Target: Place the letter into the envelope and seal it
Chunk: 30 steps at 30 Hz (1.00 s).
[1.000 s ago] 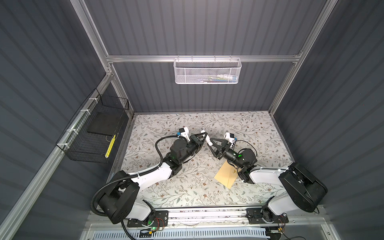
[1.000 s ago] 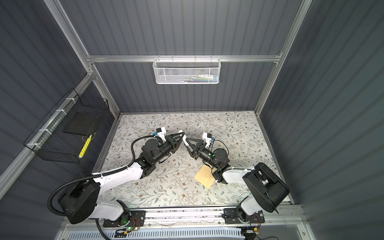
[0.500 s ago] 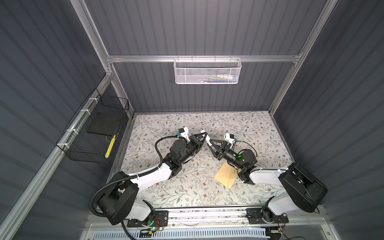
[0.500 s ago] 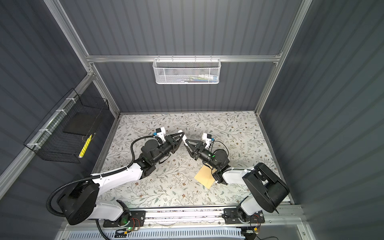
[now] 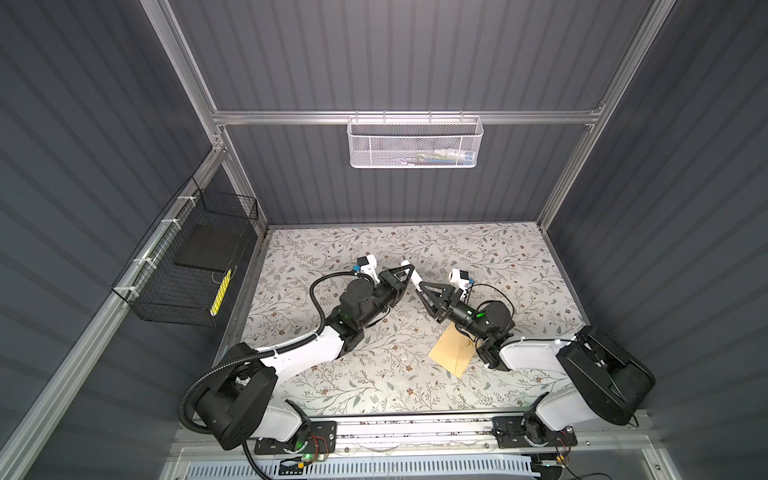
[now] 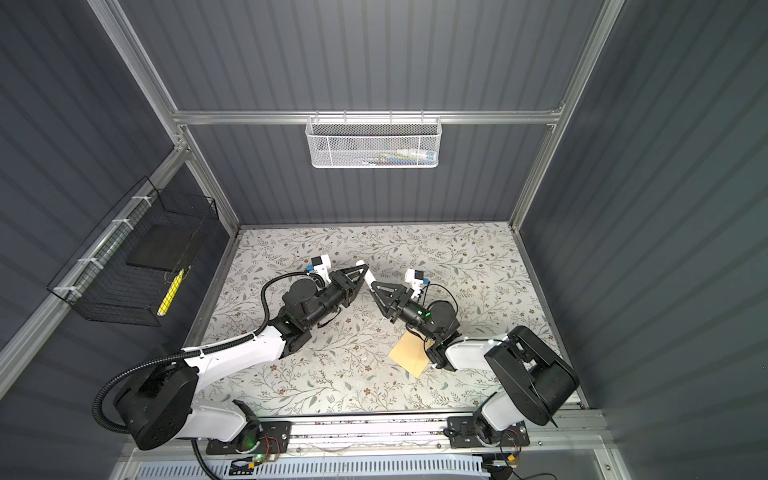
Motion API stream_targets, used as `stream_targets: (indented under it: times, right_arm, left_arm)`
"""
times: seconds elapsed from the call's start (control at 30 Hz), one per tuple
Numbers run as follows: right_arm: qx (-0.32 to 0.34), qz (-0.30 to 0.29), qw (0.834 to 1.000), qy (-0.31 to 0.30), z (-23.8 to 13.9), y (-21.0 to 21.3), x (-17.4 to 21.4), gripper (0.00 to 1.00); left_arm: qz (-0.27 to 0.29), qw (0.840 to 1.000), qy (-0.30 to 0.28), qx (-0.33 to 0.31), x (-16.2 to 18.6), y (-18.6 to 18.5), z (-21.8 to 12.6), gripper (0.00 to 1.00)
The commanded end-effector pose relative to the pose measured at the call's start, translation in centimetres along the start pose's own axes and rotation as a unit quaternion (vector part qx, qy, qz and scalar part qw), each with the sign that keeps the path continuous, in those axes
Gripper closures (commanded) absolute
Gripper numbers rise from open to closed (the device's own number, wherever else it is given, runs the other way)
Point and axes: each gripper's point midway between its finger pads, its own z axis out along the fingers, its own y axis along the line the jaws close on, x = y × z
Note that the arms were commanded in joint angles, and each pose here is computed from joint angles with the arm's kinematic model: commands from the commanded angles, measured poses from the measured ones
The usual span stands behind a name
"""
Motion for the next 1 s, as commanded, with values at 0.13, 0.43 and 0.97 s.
stream_targets:
  times: [0.13, 0.43, 0.97]
  right_arm:
    - [-0.022, -0.019, 1.0, 0.003, 0.4, 1.2, 0.1, 0.67]
    - [0.013, -0.033, 0.999, 0.004, 0.1, -0.1, 0.0, 0.74]
    - [0.227, -0.201, 0.952, 0.041, -2.0, -2.0, 0.3, 0.75]
  left_arm:
    - [0.014, 1.0, 0.007, -0.004, 0.4, 0.2, -0.4, 1.0]
    - [0.024, 0.999, 0.017, -0.015, 0.7, 0.3, -0.3, 1.0]
    - [0.035, 0.998, 0.033, -0.034, 1.1, 0.6, 0.0, 1.0]
